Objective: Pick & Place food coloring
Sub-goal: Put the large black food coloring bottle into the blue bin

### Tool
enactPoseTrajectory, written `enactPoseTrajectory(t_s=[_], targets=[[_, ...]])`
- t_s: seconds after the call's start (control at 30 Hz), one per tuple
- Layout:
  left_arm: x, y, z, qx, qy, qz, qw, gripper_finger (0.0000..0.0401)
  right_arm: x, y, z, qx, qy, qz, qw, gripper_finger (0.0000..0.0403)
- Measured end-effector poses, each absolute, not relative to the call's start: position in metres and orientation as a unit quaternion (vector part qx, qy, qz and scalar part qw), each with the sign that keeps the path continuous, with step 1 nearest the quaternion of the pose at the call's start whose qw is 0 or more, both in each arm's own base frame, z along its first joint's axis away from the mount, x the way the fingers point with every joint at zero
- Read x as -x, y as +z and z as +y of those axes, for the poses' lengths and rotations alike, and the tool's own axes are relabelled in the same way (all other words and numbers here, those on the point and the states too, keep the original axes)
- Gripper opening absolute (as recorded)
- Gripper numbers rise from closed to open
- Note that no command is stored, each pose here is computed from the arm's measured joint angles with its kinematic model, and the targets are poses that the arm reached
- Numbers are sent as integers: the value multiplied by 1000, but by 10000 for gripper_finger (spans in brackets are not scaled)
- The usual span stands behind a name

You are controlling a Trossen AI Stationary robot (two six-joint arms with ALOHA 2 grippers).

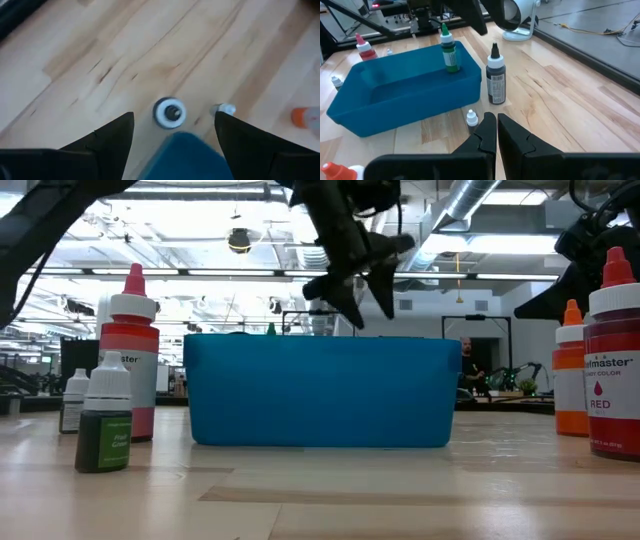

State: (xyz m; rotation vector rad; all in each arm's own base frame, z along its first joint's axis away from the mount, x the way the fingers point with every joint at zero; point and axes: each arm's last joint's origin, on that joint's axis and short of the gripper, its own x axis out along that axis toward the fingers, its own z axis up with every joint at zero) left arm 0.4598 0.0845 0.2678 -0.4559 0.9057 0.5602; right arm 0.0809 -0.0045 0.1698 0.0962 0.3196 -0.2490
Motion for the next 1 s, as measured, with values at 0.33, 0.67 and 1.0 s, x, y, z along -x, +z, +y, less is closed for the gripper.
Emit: enactPoseTrajectory(t_s=[0.33,0.67,1.0], targets=[[-467,241,88,194,290,450,822,269,-81,170,-5,-48,-123,157,979,7],[-466,239,92,189,299,457,816,269,-81,170,-5,-48,-124,156,979,7],[-471,231,90,201,279,462,818,269,-81,170,-5,-48,-124,156,979,7]])
